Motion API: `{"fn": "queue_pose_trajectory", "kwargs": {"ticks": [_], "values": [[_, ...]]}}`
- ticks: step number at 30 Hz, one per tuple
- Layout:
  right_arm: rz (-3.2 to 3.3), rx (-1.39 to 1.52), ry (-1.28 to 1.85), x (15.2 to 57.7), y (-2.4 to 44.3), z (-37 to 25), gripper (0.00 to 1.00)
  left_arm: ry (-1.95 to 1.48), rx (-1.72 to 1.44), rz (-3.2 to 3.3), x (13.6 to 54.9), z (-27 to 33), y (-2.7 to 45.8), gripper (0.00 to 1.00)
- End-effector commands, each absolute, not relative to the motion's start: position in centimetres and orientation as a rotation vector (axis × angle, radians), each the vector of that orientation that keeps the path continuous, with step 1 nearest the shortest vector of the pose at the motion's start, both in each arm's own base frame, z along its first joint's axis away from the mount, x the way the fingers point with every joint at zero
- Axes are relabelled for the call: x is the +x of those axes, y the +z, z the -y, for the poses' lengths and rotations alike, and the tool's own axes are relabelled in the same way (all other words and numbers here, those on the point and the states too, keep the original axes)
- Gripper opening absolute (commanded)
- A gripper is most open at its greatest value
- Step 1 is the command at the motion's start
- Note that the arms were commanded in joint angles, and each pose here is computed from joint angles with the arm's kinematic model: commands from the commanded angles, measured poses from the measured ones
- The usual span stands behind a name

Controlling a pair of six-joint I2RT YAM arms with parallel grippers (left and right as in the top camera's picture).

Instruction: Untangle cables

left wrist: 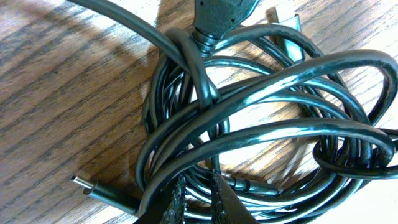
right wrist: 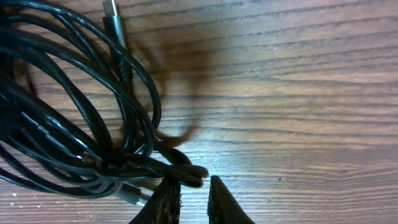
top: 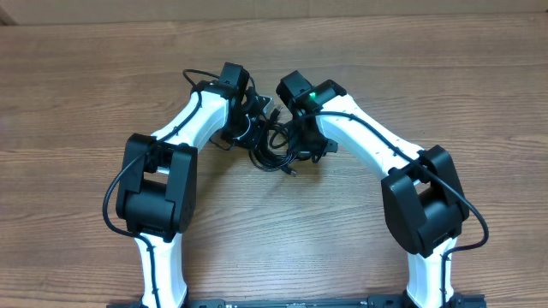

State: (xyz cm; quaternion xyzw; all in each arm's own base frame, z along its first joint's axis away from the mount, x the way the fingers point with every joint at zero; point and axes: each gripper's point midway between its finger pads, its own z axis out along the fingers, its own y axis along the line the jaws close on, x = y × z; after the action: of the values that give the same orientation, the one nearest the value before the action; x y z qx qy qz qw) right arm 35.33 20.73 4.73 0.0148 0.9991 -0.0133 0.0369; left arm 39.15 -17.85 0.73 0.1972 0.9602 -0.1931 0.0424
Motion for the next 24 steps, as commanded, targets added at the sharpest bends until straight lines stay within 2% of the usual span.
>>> {"fn": "queue_pose_trajectory", "kwargs": {"ticks": [1,10,14,24], "values": [[-3.032,0.01,-0.11,36.0,4.7,-19.9,0.16,-0.533,0.565,-2.988,39.0,16.7,-0.8,0.16],[-2.993,-0.31,-0.108,36.7,4.7,-20.3,0.16,-0.533,0.565,-2.988,39.0,16.7,-0.8,0.17],[-2.976,-0.468,-0.119,36.7,4.7,-20.3,0.2,-0.533,0.565,-2.988,39.0,16.7,-0.8,0.16],[-2.945,-0.494,-0.064,37.4,4.8,-21.2,0.2,-0.533,0.565,-2.987,39.0,16.7,-0.8,0.17]]}}
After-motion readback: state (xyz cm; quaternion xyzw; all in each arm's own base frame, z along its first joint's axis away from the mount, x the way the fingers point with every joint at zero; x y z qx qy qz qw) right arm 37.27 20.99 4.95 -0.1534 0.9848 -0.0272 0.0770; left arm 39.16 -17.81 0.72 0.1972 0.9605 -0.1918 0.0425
